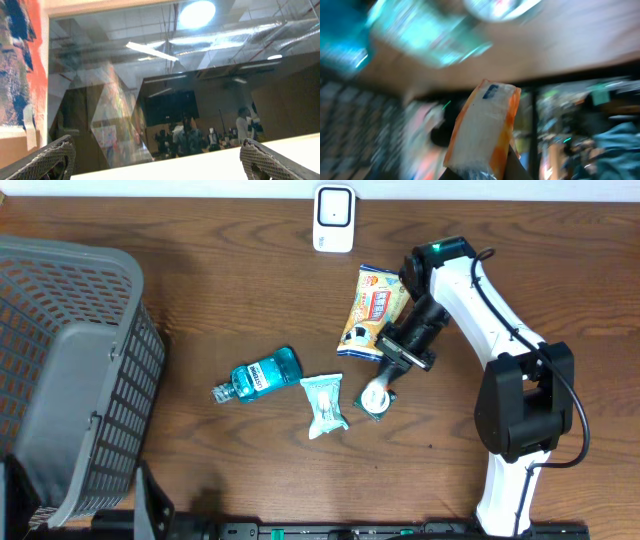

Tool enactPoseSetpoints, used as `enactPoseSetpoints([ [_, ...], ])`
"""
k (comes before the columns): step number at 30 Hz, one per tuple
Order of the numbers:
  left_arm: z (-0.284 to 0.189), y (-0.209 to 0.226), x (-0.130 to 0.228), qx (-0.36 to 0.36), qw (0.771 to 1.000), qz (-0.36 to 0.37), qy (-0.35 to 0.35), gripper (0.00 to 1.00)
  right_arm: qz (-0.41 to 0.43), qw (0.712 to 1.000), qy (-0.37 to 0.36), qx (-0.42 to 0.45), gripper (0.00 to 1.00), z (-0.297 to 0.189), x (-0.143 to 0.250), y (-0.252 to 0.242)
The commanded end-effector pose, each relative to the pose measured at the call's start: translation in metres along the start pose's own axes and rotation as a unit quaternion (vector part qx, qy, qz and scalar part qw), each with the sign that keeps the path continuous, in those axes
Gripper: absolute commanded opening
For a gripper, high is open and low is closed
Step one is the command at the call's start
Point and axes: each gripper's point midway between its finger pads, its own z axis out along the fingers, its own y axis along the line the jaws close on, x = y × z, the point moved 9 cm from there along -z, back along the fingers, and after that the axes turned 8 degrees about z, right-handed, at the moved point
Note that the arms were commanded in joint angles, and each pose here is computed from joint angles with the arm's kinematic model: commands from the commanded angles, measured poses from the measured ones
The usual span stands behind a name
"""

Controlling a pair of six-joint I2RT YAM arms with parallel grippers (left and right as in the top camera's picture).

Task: Scan the item barcode
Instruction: 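Lift the orange tissue pack up with the right gripper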

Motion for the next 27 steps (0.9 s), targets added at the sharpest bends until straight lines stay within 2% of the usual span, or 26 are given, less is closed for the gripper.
enactPoseSetpoints([
  [1, 0.002, -0.005, 0.015, 0.012, 1.000, 0.001, 0.015, 0.98, -0.004, 0.984, 0.133, -0.119, 0.01, -0.005, 0.021, 0.021],
  [4, 0.005, -0.010, 0.031, 0.019, 0.999, -0.001, 0.044, 0.98, 0.038, 0.968, 0.189, -0.160, 0.01, -0.011, 0.027, 0.027],
  [8, 0.006, -0.021, 0.068, 0.051, 0.988, -0.013, 0.145, 0.98, 0.057, 0.940, 0.258, -0.216, 0.02, -0.020, 0.031, 0.042],
  [13, -0.010, -0.042, 0.119, 0.121, 0.952, -0.031, 0.279, 0.98, 0.120, 0.921, 0.297, -0.221, 0.02, -0.026, 0.027, 0.052],
  [17, -0.018, -0.060, 0.143, 0.187, 0.932, -0.056, 0.306, 0.98, 0.103, 0.913, 0.316, -0.239, 0.02, -0.034, 0.022, 0.068],
  [20, -0.021, -0.065, 0.153, 0.201, 0.925, -0.062, 0.317, 0.98, 0.026, 0.922, 0.281, -0.267, 0.01, -0.039, 0.016, 0.080],
  [23, -0.024, -0.066, 0.159, 0.204, 0.919, -0.064, 0.331, 0.98, -0.123, 0.932, 0.157, -0.304, 0.02, -0.037, 0.003, 0.090],
  [25, -0.026, -0.067, 0.161, 0.206, 0.915, -0.066, 0.339, 0.98, -0.258, 0.907, 0.100, -0.318, 0.01, -0.034, 0.004, 0.093],
  [27, -0.029, -0.068, 0.165, 0.208, 0.911, -0.067, 0.349, 0.98, -0.374, 0.860, 0.095, -0.335, 0.01, -0.031, 0.012, 0.092],
])
